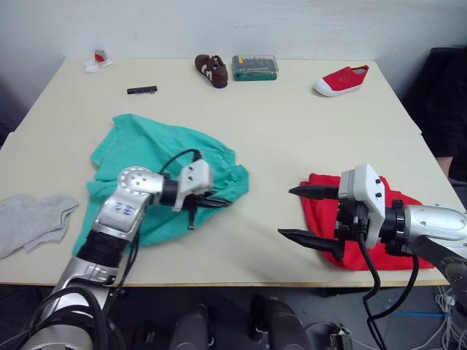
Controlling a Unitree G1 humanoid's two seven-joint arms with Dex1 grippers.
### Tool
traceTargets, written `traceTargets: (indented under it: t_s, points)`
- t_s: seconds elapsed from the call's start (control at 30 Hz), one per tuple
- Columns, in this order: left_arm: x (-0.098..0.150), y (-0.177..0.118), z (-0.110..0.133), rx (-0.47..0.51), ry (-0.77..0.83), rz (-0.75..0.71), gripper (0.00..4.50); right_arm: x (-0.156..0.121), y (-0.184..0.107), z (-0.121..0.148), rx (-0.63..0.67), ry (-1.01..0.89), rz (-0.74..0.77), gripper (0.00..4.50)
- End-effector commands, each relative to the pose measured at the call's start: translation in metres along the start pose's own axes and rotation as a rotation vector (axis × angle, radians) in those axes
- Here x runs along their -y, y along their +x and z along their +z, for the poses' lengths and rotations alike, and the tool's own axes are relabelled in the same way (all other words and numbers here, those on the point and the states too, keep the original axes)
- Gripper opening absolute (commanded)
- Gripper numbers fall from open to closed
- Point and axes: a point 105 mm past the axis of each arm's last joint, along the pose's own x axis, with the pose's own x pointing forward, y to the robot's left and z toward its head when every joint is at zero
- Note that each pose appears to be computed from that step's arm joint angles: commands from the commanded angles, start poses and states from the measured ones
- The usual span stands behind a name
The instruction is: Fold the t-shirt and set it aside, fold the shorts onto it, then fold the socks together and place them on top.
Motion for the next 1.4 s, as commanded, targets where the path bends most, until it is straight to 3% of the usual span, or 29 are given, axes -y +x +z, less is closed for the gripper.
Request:
traceTargets:
  t_s: [0.03, 0.2, 0.3, 0.4, 0.53, 0.63, 0.73, 0.8, 1.03, 1.27, 1.37, 1.4]
  points:
    - [0.011, 0.014, 0.011, 0.012, 0.000, -0.069, 0.03, -0.004, -0.002, -0.001, -0.037, -0.096, -0.016, 4.50]
    - [0.029, 0.010, 0.010, -0.005, -0.068, -0.144, 0.03, -0.008, -0.005, -0.016, -0.087, -0.124, -0.028, 4.50]
    - [0.035, -0.001, 0.014, 0.035, -0.118, -0.160, 0.03, -0.007, -0.004, -0.019, -0.090, -0.139, -0.046, 4.50]
    - [0.040, -0.009, 0.019, 0.065, -0.124, -0.174, 0.62, -0.005, -0.002, -0.021, -0.088, -0.149, -0.051, 4.50]
    - [0.032, -0.041, 0.039, 0.185, -0.173, -0.098, 1.84, -0.009, 0.006, -0.029, -0.127, -0.205, 0.008, 4.50]
    - [0.033, -0.060, 0.023, 0.100, -0.152, -0.025, 2.85, -0.013, 0.009, -0.033, -0.144, -0.226, 0.064, 4.50]
    - [0.041, -0.102, -0.029, -0.161, -0.122, 0.111, 3.79, -0.005, 0.019, -0.040, -0.154, -0.323, 0.058, 4.50]
    - [0.051, -0.126, -0.046, -0.253, -0.131, 0.161, 4.44, -0.004, 0.026, -0.047, -0.164, -0.390, 0.081, 4.50]
    - [0.109, -0.175, -0.062, -0.417, -0.139, 0.182, 4.47, -0.001, 0.057, -0.058, -0.105, -0.588, 0.131, 4.50]
    - [0.113, -0.195, -0.088, -0.581, -0.033, 0.259, 4.47, -0.006, 0.077, -0.065, -0.061, -0.628, 0.195, 4.50]
    - [0.105, -0.202, -0.100, -0.633, 0.011, 0.310, 4.50, -0.003, 0.083, -0.069, -0.057, -0.625, 0.194, 3.93]
    - [0.101, -0.204, -0.104, -0.641, 0.017, 0.327, 4.31, -0.002, 0.084, -0.070, -0.054, -0.622, 0.189, 3.57]
